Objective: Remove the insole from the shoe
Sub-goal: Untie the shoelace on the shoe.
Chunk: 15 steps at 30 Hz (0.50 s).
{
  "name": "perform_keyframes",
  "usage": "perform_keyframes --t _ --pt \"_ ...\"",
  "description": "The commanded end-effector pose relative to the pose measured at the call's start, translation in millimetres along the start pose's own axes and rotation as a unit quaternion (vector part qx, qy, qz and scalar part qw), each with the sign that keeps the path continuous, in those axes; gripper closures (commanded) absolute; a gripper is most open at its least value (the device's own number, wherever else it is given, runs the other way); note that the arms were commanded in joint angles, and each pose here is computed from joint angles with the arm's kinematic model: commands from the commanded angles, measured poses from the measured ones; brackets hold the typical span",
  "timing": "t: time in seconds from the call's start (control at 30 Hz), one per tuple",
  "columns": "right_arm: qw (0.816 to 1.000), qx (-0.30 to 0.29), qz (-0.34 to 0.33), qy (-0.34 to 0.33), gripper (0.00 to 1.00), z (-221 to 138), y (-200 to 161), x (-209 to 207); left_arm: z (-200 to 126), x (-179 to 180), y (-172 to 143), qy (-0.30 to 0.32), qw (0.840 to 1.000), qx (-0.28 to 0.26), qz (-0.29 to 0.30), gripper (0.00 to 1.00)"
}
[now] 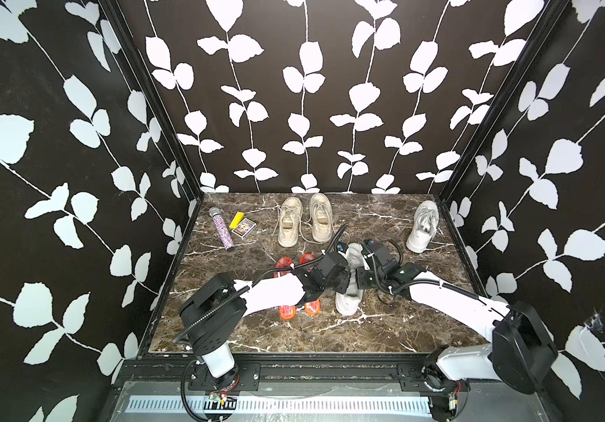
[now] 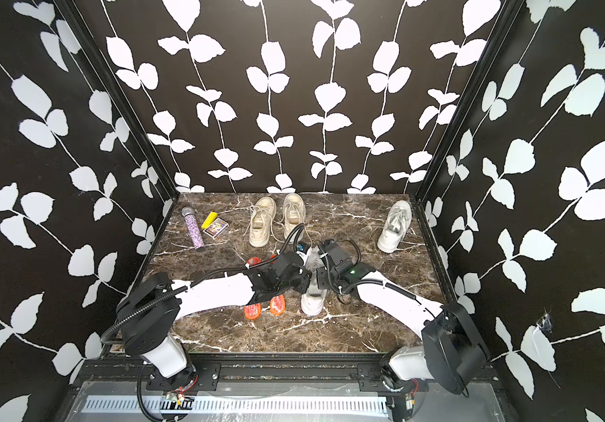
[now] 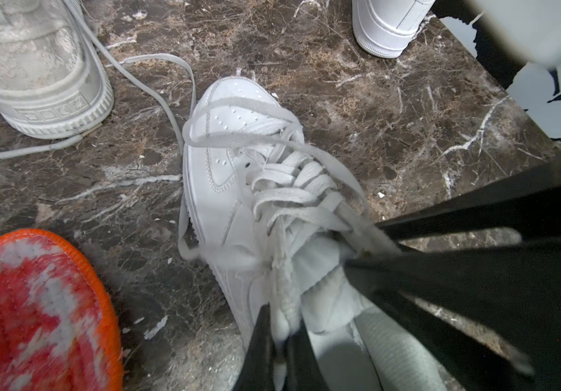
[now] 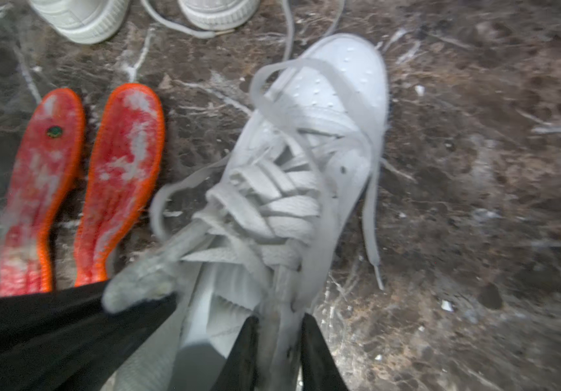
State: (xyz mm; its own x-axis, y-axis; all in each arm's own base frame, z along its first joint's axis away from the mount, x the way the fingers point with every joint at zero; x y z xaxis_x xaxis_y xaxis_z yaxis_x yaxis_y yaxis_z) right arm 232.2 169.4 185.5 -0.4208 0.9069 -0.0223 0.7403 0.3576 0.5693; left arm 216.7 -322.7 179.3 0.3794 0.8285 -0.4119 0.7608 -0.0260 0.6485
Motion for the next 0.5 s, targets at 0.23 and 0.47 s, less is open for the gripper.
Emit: perform_keyframes --t 0.23,0.47 --pt "0.983 0.062 0.106 -0.138 0.98 -2 -39 -68 -26 42 8 0.037 0.994 -0.060 -0.088 1.00" --pt "0.987 0.049 0.110 -0.104 1.00 3 -34 -69 -23 55 6 0.041 0.991 -0.056 -0.111 1.00"
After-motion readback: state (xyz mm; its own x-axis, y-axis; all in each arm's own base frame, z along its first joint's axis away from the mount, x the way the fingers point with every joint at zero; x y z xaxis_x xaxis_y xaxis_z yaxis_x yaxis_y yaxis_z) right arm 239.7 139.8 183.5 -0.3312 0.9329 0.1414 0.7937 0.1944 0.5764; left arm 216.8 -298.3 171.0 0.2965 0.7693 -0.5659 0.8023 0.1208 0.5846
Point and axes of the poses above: each gripper's point midway between its finger pads, its own z axis out along the fingers, its own x axis along the line the jaws close on, y = z × x, the point moved 10 cm from there along -z, back along the fingers, and after that the axes turned 15 degrees about -z, right-handed, at the moved point
